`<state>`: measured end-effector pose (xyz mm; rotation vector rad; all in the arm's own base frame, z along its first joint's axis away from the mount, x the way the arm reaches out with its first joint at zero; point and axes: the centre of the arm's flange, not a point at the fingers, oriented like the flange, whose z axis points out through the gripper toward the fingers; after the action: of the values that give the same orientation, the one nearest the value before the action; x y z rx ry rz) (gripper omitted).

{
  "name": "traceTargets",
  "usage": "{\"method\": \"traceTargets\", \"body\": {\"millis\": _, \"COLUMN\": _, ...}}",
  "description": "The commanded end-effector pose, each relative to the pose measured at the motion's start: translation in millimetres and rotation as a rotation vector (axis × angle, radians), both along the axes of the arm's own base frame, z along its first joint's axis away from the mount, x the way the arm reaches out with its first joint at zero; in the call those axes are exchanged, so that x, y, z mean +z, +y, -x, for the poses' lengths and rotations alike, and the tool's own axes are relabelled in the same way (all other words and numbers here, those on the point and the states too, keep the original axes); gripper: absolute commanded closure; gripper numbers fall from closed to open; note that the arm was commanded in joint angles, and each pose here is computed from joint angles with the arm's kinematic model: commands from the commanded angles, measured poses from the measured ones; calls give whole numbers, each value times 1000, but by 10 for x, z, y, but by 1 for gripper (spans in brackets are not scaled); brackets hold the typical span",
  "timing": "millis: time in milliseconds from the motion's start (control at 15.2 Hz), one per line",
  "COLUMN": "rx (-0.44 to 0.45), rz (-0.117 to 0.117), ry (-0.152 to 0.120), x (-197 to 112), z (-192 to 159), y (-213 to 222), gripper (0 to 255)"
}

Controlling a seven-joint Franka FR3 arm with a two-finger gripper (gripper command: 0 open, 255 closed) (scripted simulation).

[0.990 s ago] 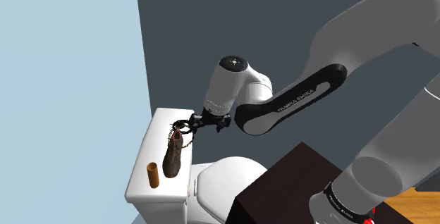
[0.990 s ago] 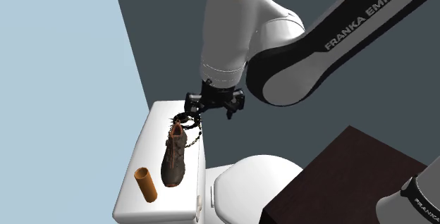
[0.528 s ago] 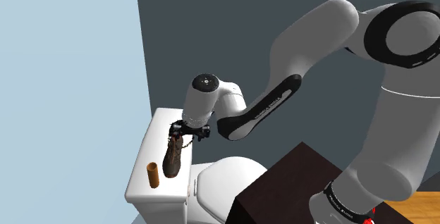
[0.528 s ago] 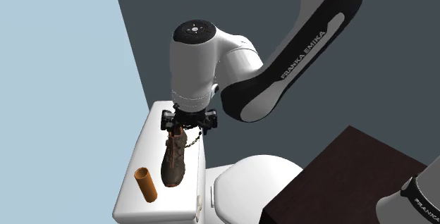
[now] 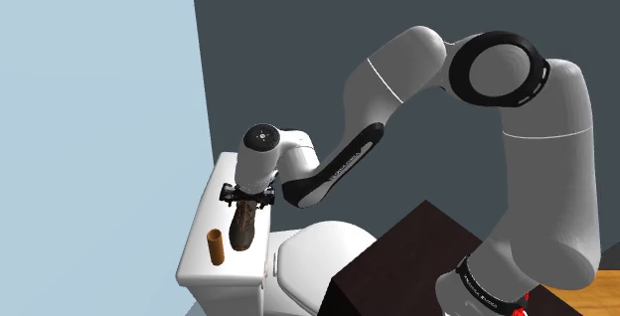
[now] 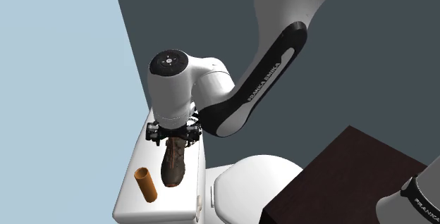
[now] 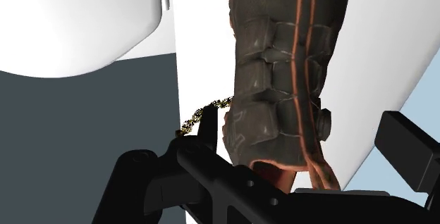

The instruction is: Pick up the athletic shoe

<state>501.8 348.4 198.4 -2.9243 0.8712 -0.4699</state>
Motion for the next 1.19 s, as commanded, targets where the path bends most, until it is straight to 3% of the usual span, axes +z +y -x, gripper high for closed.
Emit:
{"method": "traceTargets", "body": {"millis": 0, "rx": -1, "rz": 0, "ry": -1, "x": -119, "z": -19, "y": 16, "gripper": 0}}
{"method": "traceTargets", "body": {"millis": 330, "rx": -1, "rz": 0, "ry": -1, "x": -308, "z": -19, "y": 16, "gripper": 0}}
{"method": "traceTargets", "body": {"millis": 396, "rx": -1, "rz": 0, "ry": -1, "x": -299, "z": -18, "y": 17, "gripper": 255}}
{"method": "traceTargets", "body": {"millis": 1122, "rx": -1, "rz": 0, "ry": -1, "x": -203, "z": -19, "y": 16, "gripper": 255}}
